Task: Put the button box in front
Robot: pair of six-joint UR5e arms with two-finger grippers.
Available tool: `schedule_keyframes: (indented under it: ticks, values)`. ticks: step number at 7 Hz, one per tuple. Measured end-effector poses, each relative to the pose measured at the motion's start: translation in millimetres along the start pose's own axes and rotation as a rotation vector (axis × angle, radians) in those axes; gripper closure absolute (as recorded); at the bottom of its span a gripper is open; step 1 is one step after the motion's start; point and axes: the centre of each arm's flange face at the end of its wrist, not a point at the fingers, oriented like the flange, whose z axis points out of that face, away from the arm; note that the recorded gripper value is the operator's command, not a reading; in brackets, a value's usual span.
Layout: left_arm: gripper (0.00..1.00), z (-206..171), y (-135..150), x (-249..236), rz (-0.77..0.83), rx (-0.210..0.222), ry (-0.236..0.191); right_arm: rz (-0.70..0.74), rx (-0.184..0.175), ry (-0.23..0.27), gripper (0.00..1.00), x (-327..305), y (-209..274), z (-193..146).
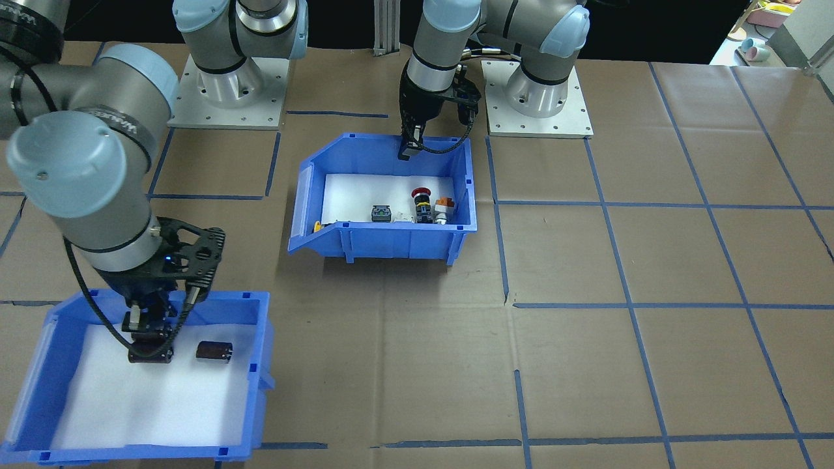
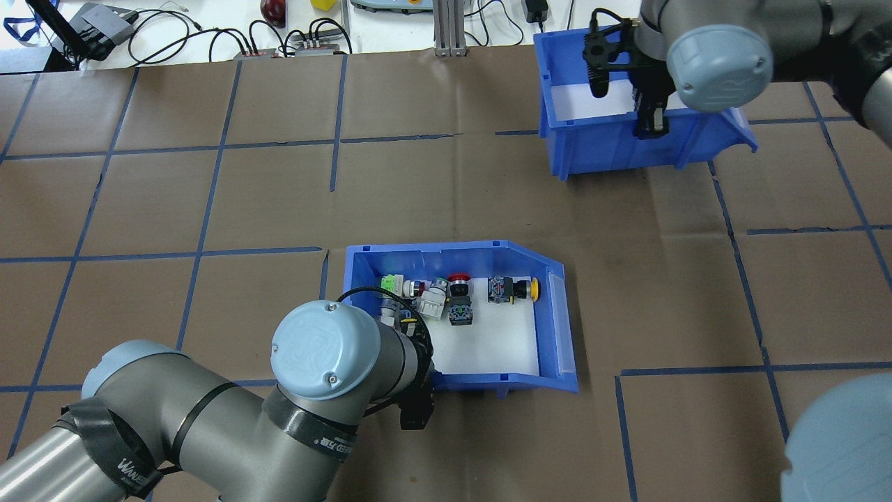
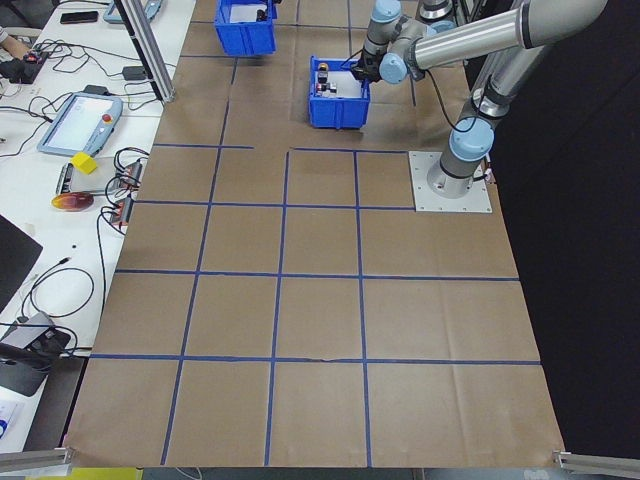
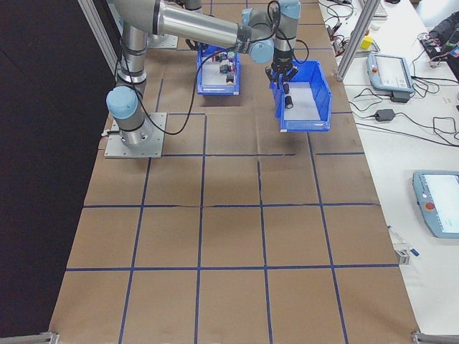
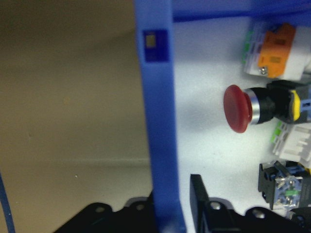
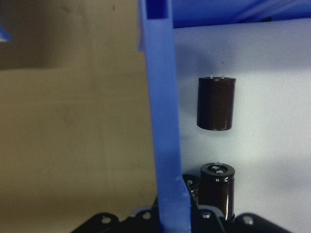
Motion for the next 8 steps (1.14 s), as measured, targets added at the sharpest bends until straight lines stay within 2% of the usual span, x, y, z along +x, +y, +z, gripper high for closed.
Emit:
schedule_keyframes:
  ticks: [2, 4, 8]
  values:
    - [1.00, -20, -9, 46, 0.022, 0.000, 0.059, 0.004, 0.042, -0.008, 0.92, -12, 66, 0]
    - [1.00, -16, -14, 109, 0.021, 0.009, 0.069, 0.026, 0.065, -0.017, 0.92, -37, 91, 0]
    - [0.98, 48, 21, 264, 0.013, 0.011, 0.070, 0.020, 0.083, -0.035, 0.92, -89, 111, 2]
